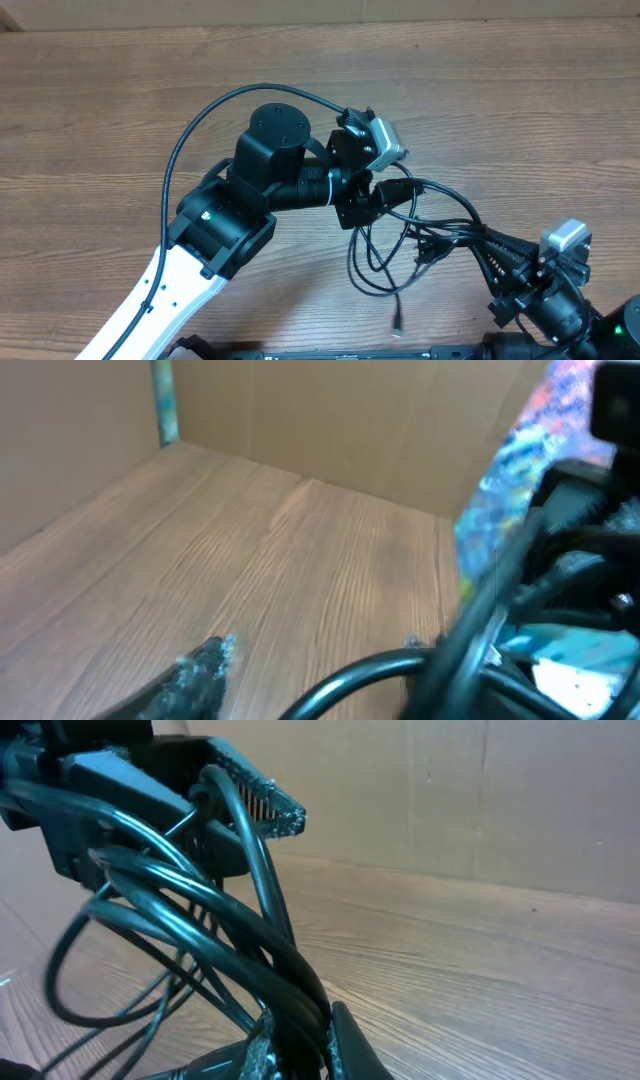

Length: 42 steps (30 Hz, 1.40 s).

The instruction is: Untangle cables

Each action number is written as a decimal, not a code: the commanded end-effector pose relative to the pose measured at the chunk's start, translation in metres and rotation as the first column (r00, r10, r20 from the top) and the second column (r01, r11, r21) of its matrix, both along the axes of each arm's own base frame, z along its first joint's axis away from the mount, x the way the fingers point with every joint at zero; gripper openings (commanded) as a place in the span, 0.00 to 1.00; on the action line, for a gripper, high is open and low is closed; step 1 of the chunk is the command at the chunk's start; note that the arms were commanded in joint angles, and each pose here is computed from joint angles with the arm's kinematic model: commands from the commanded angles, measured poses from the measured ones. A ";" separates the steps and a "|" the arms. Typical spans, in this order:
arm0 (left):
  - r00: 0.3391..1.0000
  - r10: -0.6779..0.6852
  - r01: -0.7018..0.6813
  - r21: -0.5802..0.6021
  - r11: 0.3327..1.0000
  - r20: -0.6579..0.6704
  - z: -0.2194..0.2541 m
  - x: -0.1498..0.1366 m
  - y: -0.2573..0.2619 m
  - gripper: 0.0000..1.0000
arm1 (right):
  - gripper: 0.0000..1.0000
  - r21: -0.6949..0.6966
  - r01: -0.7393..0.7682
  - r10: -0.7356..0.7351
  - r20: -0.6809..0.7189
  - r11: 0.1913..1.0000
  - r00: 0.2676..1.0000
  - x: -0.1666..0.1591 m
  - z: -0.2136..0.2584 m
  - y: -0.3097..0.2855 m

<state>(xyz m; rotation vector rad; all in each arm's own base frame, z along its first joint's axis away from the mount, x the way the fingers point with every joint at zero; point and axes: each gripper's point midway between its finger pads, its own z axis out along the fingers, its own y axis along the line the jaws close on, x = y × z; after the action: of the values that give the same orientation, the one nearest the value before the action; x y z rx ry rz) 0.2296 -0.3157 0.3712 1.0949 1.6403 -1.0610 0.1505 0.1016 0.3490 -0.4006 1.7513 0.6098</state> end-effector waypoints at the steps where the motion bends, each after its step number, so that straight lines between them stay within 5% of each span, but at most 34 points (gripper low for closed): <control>1: 0.996 0.068 -0.068 -0.014 0.998 0.053 0.017 0.009 0.007 0.68 | 0.06 0.007 -0.010 0.010 -0.014 1.000 1.000 0.001 -0.002 0.002; 9: 0.994 0.091 -0.090 -0.007 0.996 0.056 0.016 0.013 0.008 1.00 | 0.06 0.006 -0.009 0.009 -0.019 1.000 1.000 0.001 -0.003 0.001; 15: 0.984 -0.160 0.161 -0.005 0.987 0.082 0.012 -0.029 0.001 0.99 | 0.06 0.000 0.017 -0.017 -0.019 1.000 1.000 0.003 -0.004 -0.002; 28: 0.979 -0.202 0.204 0.176 0.963 -0.027 -0.040 -0.047 0.019 1.00 | 0.06 -0.026 0.107 -0.108 -0.043 0.994 0.993 0.010 -0.011 -0.016; 32: 0.977 -0.212 0.210 0.180 0.961 -0.008 -0.040 -0.047 0.019 1.00 | 0.06 -0.082 0.244 -0.252 -0.103 0.966 0.962 0.016 -0.030 -0.039; 42: 0.927 -0.248 0.176 0.258 0.950 0.281 -0.036 -0.029 0.019 1.00 | 0.04 -0.063 0.194 -0.200 -0.116 0.979 0.973 0.012 -0.030 -0.030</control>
<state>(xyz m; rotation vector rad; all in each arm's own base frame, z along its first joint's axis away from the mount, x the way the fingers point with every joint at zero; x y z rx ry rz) 0.1934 -0.2991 0.3189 1.5018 1.5711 -0.9217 0.1639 0.0632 0.3169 -0.1934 1.9074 0.4045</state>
